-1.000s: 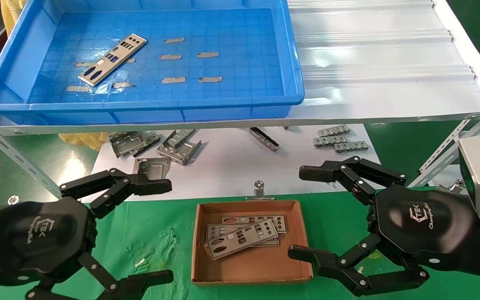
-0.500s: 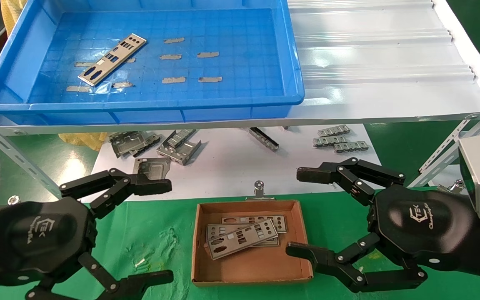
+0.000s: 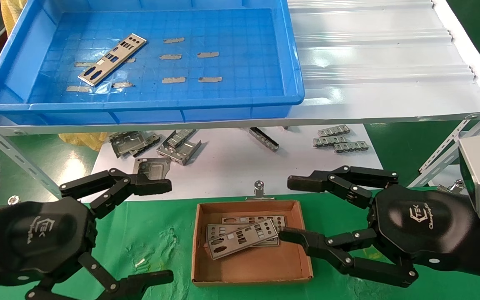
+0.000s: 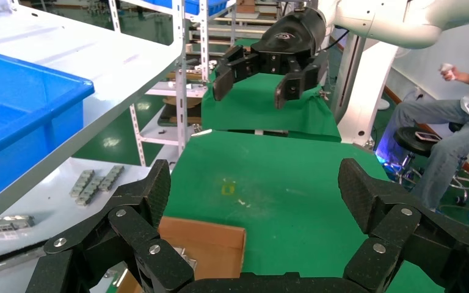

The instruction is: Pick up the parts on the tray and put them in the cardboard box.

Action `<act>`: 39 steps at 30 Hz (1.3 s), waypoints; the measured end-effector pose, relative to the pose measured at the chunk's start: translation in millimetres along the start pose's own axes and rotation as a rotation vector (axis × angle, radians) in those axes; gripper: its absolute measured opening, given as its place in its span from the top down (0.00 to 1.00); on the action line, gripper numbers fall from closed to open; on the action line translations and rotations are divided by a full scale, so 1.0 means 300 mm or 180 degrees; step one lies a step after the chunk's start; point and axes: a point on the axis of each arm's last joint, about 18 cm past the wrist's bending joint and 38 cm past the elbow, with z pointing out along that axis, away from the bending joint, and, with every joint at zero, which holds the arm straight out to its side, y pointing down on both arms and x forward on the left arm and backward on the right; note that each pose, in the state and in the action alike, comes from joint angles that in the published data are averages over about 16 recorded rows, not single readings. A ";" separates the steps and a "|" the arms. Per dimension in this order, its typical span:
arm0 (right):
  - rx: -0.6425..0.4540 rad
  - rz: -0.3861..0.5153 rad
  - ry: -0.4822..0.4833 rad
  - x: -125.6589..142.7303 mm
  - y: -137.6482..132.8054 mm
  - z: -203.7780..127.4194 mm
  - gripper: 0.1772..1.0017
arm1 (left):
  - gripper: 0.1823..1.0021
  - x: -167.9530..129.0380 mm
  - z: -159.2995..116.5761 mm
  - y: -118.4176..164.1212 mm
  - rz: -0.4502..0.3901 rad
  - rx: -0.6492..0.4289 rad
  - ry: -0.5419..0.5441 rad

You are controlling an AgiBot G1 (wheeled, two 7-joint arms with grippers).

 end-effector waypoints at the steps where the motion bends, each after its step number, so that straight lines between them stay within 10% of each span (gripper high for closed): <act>1: 0.0000 0.0000 0.0000 0.000 0.000 0.000 0.35 | 0.00 0.000 0.000 0.000 0.0000 0.0000 0.0000; 21: 0.0000 0.0000 0.0000 0.000 0.000 0.000 0.87 | 0.00 -0.062 0.000 -0.043 0.0125 0.0010 -0.0139; 39: 0.0000 0.0000 0.0000 0.000 0.000 0.000 0.98 | 0.00 -0.651 0.066 -0.272 0.0437 -0.0307 -0.1407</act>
